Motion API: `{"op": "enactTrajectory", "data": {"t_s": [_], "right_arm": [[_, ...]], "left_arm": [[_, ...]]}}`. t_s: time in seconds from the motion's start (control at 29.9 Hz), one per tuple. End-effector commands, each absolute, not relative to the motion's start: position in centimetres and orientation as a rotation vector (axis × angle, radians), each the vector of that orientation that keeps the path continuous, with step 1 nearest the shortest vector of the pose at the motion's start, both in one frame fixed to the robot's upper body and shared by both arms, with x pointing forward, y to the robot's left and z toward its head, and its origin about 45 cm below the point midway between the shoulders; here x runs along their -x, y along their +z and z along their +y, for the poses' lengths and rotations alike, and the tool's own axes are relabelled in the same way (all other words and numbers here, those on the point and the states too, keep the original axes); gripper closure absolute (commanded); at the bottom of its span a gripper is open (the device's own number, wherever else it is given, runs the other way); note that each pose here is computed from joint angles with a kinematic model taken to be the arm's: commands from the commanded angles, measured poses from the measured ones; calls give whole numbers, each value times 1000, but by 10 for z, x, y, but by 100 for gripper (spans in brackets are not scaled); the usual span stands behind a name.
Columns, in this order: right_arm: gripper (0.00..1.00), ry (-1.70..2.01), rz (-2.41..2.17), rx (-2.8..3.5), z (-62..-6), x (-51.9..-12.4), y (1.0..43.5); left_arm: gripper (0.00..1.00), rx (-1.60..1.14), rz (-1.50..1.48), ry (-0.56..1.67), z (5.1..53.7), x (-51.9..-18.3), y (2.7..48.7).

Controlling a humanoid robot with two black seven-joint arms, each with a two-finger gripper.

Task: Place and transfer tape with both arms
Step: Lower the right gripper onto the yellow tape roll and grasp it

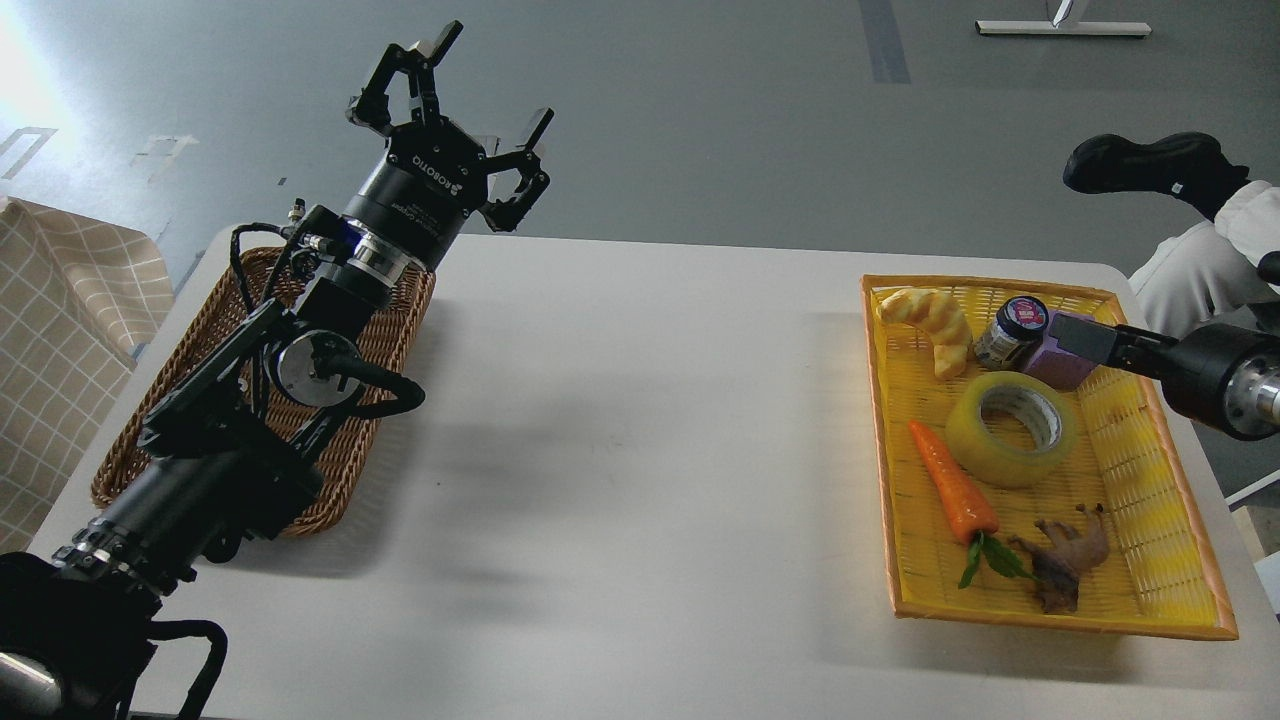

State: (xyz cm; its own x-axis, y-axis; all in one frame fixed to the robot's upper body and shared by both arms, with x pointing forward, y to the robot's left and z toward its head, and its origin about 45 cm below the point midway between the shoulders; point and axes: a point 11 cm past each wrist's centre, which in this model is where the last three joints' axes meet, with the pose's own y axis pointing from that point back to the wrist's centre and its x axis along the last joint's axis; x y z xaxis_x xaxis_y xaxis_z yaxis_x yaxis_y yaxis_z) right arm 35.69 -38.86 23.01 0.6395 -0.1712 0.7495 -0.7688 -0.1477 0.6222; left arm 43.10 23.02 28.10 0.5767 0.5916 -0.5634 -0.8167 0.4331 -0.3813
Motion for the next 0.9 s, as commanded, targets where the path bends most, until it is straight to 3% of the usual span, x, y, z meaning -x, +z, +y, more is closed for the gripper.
{"op": "enactTrajectory", "data": {"t_s": [0.0,0.87], "right_arm": [[10,626,-743,-1642,-390,-350,218],[14,618,-558,-1551,-375,-337,153]], "left_arm": [[2,686,379,901,229,-431,280],[2,684,379,902,229,-431,280]]}}
